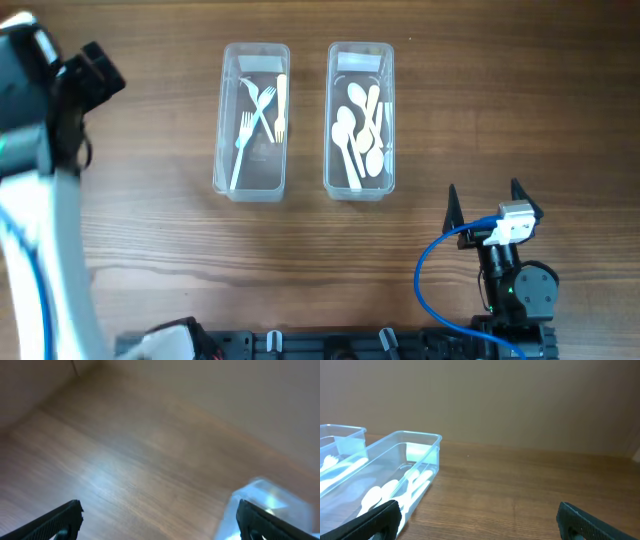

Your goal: Pack container

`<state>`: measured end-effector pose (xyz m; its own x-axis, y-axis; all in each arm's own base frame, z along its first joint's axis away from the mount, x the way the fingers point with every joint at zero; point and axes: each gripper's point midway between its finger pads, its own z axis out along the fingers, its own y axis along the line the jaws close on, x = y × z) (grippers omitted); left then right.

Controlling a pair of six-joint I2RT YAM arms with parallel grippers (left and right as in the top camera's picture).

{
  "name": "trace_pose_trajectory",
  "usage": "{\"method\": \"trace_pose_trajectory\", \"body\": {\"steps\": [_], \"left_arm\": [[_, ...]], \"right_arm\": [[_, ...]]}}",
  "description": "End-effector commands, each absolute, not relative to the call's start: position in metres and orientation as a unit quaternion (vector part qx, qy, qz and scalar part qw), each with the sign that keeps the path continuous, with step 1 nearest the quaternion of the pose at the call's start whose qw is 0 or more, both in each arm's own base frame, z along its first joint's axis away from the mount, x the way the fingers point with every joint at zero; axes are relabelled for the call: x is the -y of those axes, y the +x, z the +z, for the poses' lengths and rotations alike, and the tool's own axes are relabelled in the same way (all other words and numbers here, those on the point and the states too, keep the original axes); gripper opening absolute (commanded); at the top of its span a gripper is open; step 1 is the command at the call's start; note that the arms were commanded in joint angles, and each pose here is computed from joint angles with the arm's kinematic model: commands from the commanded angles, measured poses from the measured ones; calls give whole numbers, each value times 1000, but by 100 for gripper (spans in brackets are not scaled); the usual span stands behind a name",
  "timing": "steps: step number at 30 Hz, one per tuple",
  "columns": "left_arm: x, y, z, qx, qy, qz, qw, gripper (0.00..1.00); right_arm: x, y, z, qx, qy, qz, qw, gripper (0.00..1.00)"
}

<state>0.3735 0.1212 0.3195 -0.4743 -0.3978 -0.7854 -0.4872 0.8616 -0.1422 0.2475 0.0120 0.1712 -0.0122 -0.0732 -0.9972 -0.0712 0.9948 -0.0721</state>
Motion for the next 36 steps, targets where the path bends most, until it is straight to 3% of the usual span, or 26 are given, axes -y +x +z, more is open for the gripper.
{"method": "trace_pose_trajectory", "body": {"steps": [1, 5, 10, 19, 24, 36], "left_arm": [[-100, 300, 399, -806, -256, 47, 532, 100], [-67, 234, 434, -778, -225, 25, 586, 100], [-48, 193, 404, -784, -203, 9, 586, 100], [-48, 225, 299, -750, -195, -7, 632, 100], [-47, 234, 247, -723, -258, -68, 637, 100], [-42, 231, 192, -696, -273, -110, 655, 100]], "right_arm": [[-14, 248, 170, -712, -57, 1, 700, 100], [-14, 248, 170, -712, -56, 1, 700, 100], [-14, 248, 170, -712, -57, 1, 700, 100], [-14, 248, 170, -712, -57, 1, 700, 100], [-14, 248, 170, -712, -57, 1, 700, 100], [-14, 248, 170, -712, -56, 2, 700, 100]]}}
